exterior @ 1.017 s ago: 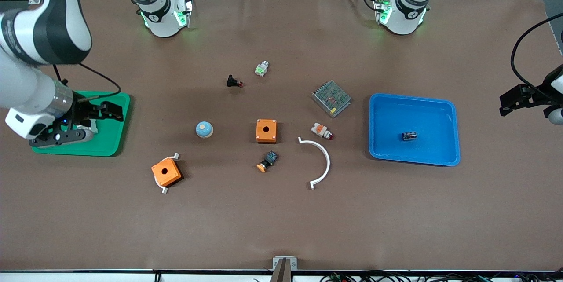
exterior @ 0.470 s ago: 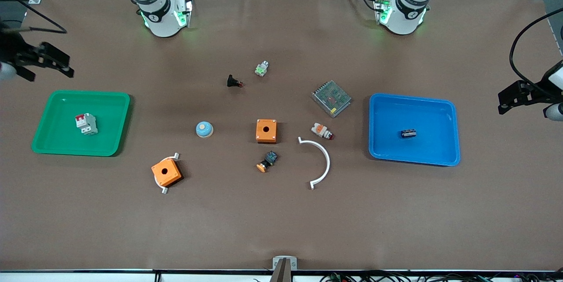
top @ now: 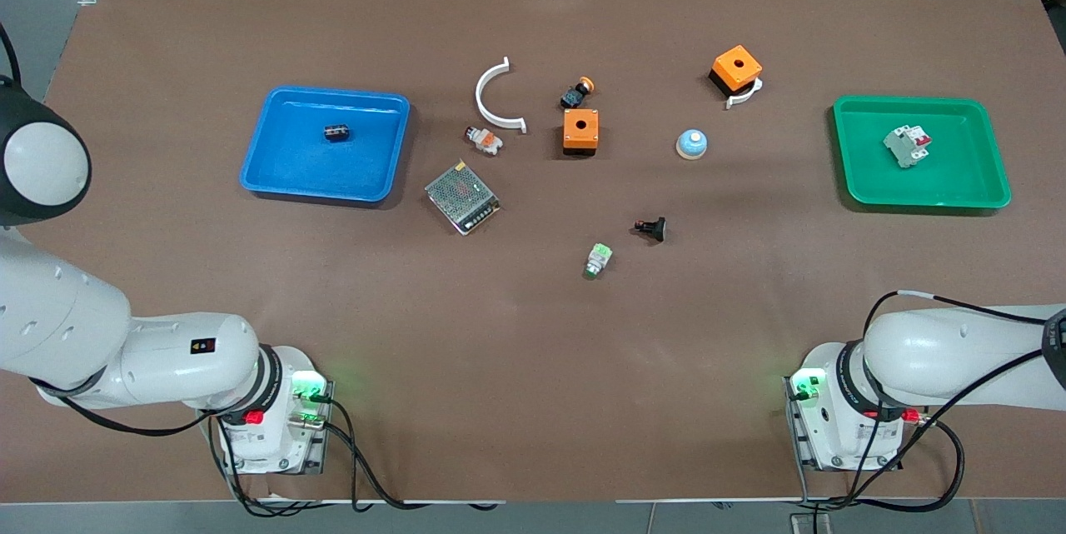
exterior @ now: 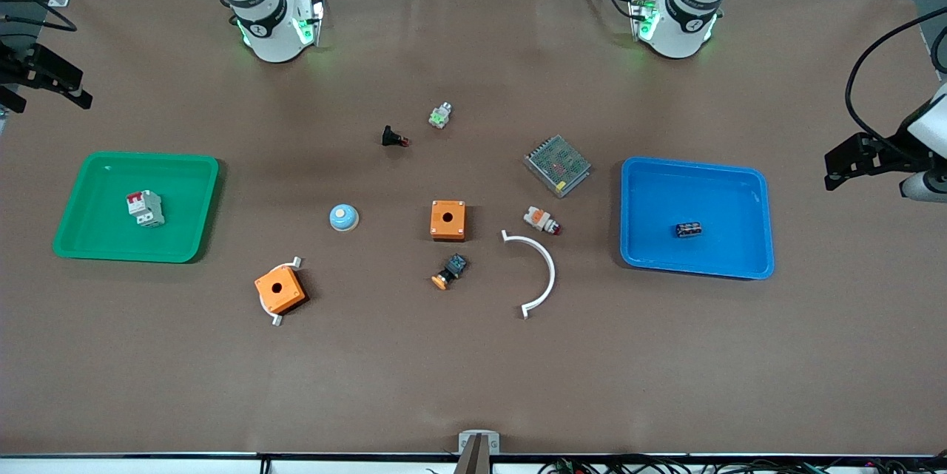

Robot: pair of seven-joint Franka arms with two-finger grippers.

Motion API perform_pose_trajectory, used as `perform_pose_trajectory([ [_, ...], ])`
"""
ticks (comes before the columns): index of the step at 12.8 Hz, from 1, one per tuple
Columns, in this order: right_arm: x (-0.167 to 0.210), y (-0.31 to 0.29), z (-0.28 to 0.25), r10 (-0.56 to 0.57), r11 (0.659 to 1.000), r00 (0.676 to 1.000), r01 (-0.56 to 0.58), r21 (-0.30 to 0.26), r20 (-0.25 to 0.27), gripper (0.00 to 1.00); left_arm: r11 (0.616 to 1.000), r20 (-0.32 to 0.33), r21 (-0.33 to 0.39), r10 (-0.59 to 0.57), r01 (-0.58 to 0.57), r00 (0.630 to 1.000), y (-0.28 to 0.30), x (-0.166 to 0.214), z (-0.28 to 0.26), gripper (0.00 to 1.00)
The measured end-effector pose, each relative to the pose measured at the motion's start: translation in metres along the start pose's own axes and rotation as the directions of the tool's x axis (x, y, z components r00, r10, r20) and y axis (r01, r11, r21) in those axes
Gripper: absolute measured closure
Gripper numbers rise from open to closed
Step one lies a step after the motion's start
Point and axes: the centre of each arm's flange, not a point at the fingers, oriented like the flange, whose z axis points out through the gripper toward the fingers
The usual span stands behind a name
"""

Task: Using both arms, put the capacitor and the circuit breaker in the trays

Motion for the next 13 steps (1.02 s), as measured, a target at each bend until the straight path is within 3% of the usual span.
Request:
perform_pose_trajectory([
  [4, -0.004, -0.001, 0.001, -0.002, 1.000, 1.000, 0.002, 0.001, 0.003, 0.00, 0.998, -0.032, -0.053, -0.035, 0.033, 0.999, -0.002, -0.008, -0.019, 0.00],
  [13, -0.006, -0.004, -0.002, -0.040, 0.999, 0.999, 0.040, 0.012, -0.002, 0.00, 0.997, -0.052, -0.054, -0.062, 0.059, 0.997, -0.001, -0.008, -0.029, 0.00],
])
